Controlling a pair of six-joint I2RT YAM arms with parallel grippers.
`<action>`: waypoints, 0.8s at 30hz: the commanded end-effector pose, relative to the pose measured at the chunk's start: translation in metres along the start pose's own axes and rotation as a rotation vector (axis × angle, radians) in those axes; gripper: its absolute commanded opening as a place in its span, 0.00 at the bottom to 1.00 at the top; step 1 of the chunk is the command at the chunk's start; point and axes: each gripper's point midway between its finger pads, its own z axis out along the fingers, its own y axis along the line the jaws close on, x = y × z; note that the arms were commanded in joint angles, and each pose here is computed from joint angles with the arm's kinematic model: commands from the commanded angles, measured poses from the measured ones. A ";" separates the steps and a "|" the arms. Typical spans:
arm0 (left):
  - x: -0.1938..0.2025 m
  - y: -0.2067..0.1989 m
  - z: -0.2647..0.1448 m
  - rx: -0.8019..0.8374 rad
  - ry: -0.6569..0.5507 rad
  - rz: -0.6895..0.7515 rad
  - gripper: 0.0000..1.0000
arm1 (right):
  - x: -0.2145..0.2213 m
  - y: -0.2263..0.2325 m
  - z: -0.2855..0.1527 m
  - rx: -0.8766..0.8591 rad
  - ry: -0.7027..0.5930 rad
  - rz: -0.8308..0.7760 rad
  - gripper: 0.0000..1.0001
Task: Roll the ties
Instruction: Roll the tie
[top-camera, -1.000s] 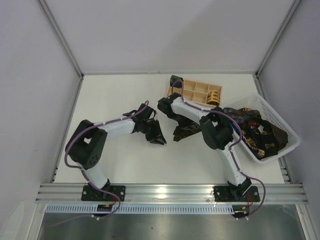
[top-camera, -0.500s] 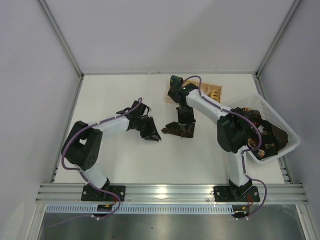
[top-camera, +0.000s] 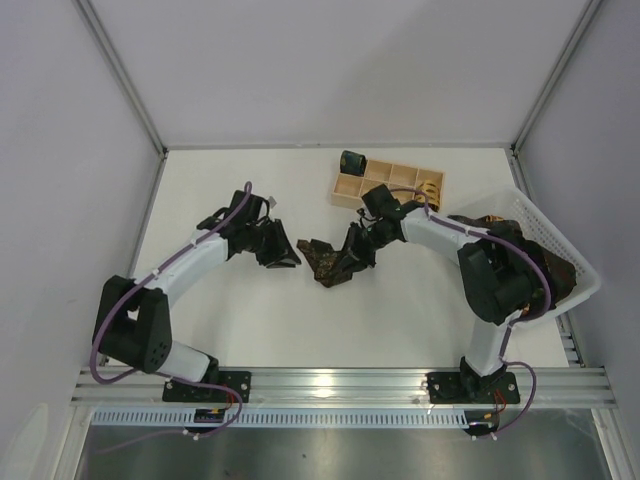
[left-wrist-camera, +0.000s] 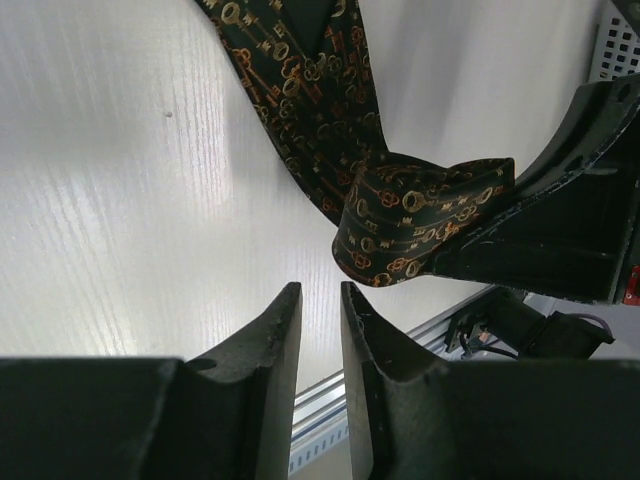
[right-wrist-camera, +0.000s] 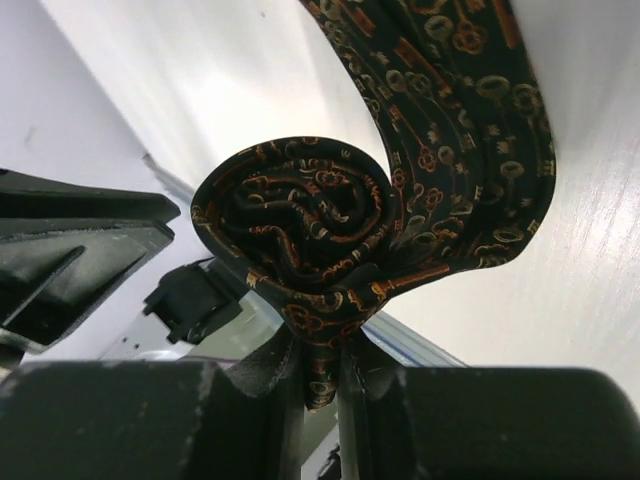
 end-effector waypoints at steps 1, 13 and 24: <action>-0.007 -0.008 -0.001 0.033 -0.017 0.034 0.28 | -0.003 0.040 -0.033 -0.236 -0.032 -0.038 0.00; -0.024 -0.063 0.074 0.183 0.163 0.084 0.26 | 0.003 -0.049 -0.045 -0.139 -0.066 0.076 0.00; -0.005 -0.031 0.129 0.066 0.234 -0.003 0.25 | 0.001 -0.102 -0.044 -0.045 -0.048 0.151 0.00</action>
